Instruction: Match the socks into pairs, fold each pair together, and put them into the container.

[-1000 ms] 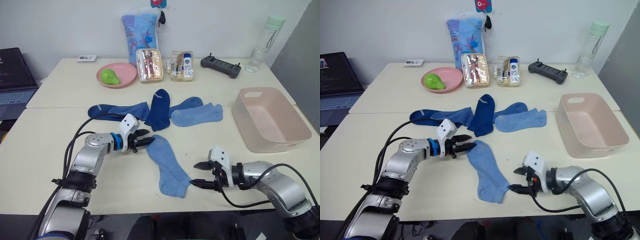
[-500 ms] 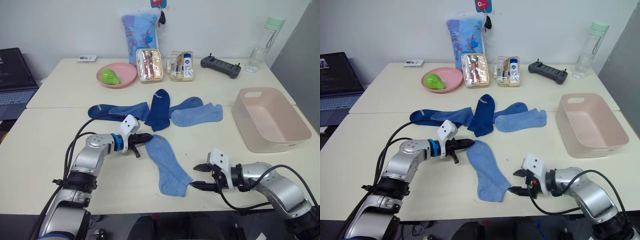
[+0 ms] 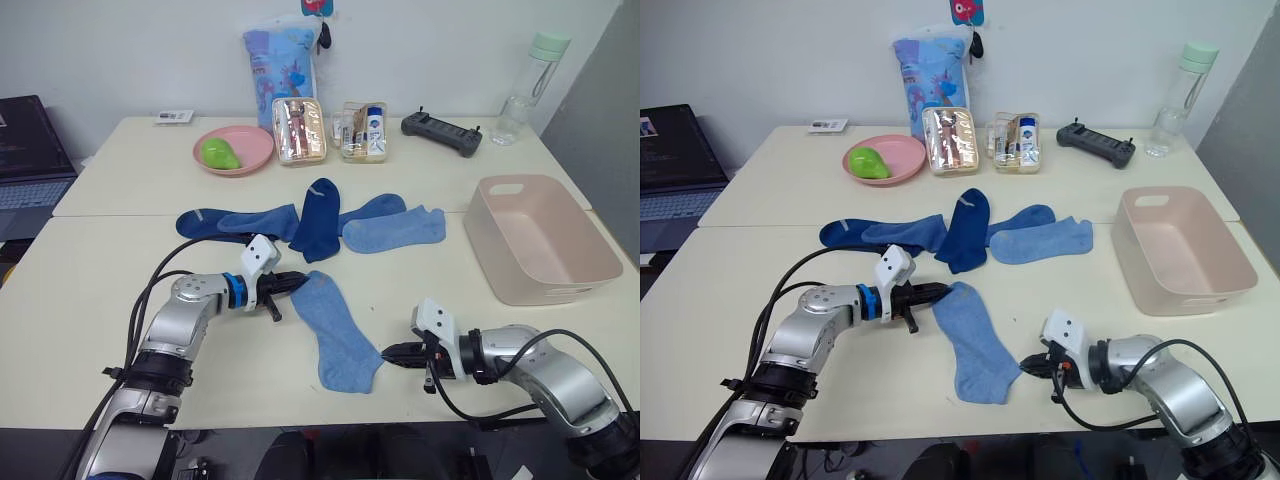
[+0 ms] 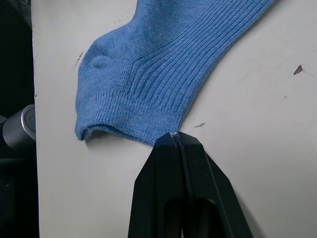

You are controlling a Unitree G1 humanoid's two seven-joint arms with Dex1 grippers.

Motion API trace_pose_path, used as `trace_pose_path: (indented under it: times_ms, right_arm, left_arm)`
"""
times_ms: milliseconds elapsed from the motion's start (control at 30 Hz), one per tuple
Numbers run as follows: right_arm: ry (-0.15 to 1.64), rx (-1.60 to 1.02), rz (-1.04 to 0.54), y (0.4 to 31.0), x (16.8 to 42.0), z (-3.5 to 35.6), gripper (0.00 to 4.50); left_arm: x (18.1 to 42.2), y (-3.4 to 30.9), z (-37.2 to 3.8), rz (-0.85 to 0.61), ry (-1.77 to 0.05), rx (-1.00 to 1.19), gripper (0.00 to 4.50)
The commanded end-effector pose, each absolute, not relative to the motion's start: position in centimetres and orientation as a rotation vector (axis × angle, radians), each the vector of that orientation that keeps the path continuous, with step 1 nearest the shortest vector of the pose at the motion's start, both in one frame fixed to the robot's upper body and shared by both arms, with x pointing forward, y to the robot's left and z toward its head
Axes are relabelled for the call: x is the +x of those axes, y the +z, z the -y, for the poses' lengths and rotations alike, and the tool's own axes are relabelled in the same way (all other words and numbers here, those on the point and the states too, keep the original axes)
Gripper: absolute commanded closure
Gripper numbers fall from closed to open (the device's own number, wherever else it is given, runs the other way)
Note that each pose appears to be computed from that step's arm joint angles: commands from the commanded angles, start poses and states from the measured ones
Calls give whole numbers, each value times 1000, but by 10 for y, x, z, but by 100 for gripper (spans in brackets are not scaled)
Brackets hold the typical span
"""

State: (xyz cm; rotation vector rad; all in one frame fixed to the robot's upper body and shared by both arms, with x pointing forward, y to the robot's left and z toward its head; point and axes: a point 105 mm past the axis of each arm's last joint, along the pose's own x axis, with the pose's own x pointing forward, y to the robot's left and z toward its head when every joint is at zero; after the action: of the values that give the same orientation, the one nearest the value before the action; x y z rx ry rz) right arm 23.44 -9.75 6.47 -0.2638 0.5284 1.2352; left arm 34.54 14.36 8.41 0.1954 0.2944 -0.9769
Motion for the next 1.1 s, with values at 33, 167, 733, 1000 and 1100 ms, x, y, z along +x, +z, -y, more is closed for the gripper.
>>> trace_pose_path:
  times_ms: [33,167,733,1000,1100]
  right_arm:
    - [1276,-251,-514,73,233,95,446]
    - [1239,-266,-476,79,248,102,446]
    - [1304,-296,-491,87,258,114,284]
    - [1343,-305,-532,65,243,103,140]
    - [1350,-313,-527,62,242,99,140]
  left_arm:
    - [344,97,-145,-240,-965,193,450]
    - [344,102,-147,-211,-930,160,450]
    - [322,108,-148,-141,-767,33,450]
    - [321,107,-152,-150,-749,52,450]
    - [320,106,-152,-160,-761,66,450]
